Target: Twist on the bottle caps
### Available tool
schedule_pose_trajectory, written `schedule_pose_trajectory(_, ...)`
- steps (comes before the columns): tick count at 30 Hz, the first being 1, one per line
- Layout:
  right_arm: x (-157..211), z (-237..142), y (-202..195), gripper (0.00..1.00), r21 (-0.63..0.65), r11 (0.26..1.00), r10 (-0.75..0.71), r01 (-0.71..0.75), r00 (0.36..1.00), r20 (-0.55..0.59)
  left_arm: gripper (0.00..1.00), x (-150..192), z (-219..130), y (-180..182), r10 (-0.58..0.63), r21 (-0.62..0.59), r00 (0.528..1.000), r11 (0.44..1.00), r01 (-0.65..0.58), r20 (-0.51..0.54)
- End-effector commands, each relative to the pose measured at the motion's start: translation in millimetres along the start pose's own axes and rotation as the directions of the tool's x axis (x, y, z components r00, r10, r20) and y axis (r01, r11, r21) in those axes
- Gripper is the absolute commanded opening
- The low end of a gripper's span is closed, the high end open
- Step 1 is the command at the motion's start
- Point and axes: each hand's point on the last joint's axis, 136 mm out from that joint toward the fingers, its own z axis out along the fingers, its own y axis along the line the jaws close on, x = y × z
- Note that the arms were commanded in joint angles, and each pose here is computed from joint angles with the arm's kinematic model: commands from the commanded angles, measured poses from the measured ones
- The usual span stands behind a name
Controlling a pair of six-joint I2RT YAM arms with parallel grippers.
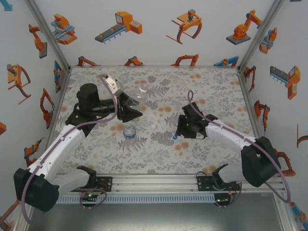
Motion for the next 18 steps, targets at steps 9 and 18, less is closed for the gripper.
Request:
schedule_pose_trajectory(9,-5.0,13.8,14.8,0.49,0.142,0.980,-0.137,0.140,0.990,-0.029,0.00,-11.1,-1.7,-5.0,0.036,0.008,0.999,0.999,-0.036,0.019)
schedule_pose_trajectory(18,-1.3,27.5,23.6,0.43,0.147,0.975,-0.162,0.168,0.985,-0.052,0.00,-10.6,-0.8,-5.8,0.030,0.016,0.999,0.999,-0.030,0.017)
